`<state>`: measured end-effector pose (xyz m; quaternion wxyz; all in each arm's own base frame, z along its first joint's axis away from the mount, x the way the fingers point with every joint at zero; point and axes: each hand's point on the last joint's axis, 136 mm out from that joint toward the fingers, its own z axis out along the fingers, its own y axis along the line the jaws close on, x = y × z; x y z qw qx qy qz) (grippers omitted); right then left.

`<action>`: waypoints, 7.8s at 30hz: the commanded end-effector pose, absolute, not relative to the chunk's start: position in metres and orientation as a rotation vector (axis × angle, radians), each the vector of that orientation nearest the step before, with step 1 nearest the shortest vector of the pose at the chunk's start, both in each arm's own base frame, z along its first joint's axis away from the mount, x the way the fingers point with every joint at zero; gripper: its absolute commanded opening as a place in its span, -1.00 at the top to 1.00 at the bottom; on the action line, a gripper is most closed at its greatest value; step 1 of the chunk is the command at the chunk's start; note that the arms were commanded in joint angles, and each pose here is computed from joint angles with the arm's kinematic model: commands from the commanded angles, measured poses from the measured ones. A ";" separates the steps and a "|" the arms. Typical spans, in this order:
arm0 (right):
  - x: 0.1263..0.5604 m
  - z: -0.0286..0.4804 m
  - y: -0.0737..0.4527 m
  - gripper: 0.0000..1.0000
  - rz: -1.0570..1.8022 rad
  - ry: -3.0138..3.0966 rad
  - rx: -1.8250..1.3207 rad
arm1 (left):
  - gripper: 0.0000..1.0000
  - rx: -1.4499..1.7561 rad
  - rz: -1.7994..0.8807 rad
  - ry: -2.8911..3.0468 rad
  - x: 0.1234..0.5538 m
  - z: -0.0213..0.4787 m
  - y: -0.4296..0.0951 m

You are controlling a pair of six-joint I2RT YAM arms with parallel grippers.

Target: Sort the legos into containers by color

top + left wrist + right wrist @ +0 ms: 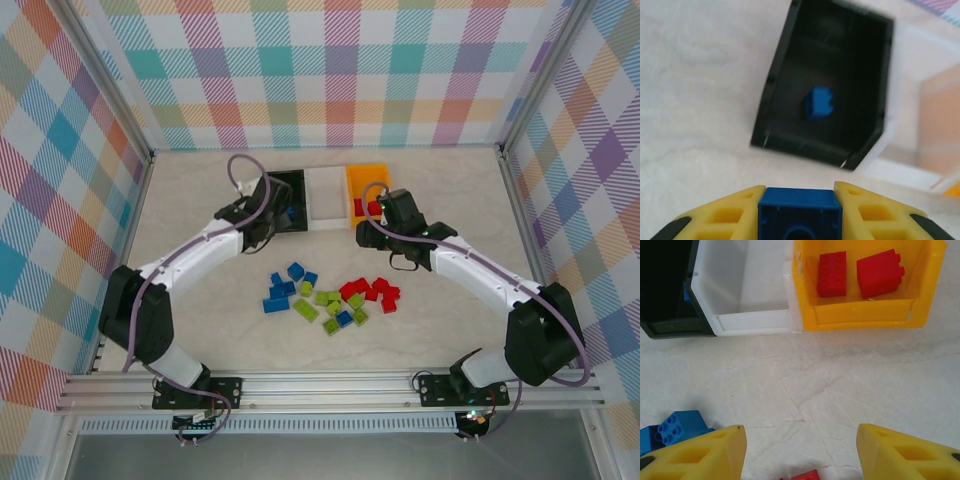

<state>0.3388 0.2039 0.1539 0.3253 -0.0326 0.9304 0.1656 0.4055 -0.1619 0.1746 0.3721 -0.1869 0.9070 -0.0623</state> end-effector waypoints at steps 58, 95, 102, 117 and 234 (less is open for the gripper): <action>0.252 0.079 0.177 -0.17 0.301 2.718 -0.138 | -1.00 -0.313 -0.358 2.345 0.266 0.129 -0.165; 0.200 0.016 0.154 -0.19 0.103 2.918 -0.138 | -1.00 -0.304 -0.265 2.354 0.262 0.121 -0.151; 0.212 0.016 0.160 -0.11 0.082 2.897 -0.174 | -1.00 -0.295 -0.253 2.360 0.263 0.120 -0.151; 0.226 0.025 0.162 -0.09 0.062 2.828 -0.210 | -1.00 -0.278 -0.261 2.387 0.266 0.115 -0.160; 0.392 0.130 0.180 -0.15 0.365 2.517 0.059 | 0.38 -0.139 0.009 2.517 0.374 0.142 -0.177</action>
